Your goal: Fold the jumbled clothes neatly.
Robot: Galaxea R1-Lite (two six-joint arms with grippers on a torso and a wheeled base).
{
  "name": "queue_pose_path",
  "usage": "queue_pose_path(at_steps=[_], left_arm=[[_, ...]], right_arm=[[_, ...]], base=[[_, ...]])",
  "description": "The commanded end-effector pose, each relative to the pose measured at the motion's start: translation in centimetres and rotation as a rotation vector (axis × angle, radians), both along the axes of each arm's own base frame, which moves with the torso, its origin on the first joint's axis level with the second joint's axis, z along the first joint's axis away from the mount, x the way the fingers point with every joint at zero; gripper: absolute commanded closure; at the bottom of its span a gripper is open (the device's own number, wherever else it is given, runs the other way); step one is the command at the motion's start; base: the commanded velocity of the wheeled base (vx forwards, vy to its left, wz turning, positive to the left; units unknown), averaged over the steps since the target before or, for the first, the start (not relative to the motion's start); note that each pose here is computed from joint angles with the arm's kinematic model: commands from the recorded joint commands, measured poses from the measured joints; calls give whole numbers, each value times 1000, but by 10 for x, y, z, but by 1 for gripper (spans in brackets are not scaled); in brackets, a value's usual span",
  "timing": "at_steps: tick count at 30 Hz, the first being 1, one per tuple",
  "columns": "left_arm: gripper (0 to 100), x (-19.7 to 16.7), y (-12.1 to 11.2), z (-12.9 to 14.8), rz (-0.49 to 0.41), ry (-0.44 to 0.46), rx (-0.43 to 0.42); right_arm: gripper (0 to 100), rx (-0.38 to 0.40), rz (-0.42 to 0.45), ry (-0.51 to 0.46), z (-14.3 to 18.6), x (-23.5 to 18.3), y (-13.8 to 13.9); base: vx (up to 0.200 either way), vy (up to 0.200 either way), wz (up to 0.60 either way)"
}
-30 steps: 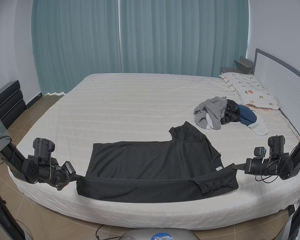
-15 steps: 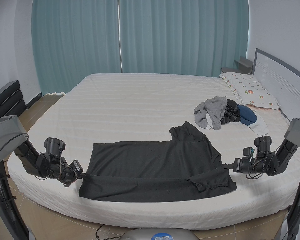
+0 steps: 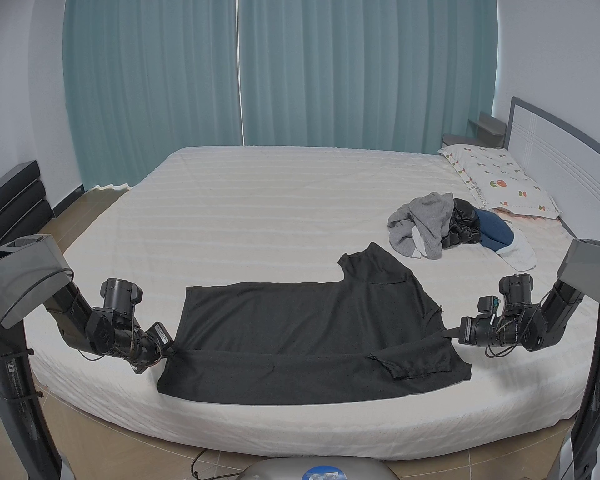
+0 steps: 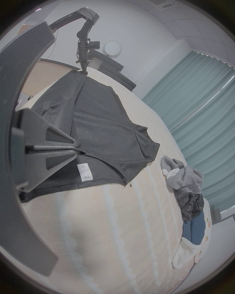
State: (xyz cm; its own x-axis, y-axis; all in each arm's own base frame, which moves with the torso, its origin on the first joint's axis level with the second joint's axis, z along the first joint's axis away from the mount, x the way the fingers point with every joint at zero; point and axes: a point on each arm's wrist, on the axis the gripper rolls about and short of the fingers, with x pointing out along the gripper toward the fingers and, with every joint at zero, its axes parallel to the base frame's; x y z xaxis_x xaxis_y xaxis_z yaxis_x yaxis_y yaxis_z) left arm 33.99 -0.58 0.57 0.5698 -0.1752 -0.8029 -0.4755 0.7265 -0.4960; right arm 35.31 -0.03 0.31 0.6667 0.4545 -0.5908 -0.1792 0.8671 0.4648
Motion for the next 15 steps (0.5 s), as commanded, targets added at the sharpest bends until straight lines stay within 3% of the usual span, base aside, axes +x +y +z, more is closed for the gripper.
queue_pose_path(at_steps=[1, 7, 8, 9, 14, 15], left_arm=[[100, 2, -2, 0, -1, -2, -5], [100, 4, -2, 1, 23, -4, -22], [100, 4, -2, 1, 23, -4, -22], [0, 4, -2, 0, 23, -3, -22], [0, 3, -2, 2, 23, -1, -22], [0, 2, -1, 3, 27, -1, -22]], right_arm=[[100, 0, 0, -6, 0, 2, 0], [100, -3, -2, 11, -7, 4, 0], [0, -7, -7, 17, -9, 4, 0], [0, -9, -7, 19, -10, 4, 0], [0, -3, -13, 21, -10, 4, 0], [0, 31, -43, 21, -1, 3, 0]], base=[[0, 0, 0], [0, 0, 0], [0, 0, 0], [0, 0, 0], [0, 0, 0], [0, 0, 0]])
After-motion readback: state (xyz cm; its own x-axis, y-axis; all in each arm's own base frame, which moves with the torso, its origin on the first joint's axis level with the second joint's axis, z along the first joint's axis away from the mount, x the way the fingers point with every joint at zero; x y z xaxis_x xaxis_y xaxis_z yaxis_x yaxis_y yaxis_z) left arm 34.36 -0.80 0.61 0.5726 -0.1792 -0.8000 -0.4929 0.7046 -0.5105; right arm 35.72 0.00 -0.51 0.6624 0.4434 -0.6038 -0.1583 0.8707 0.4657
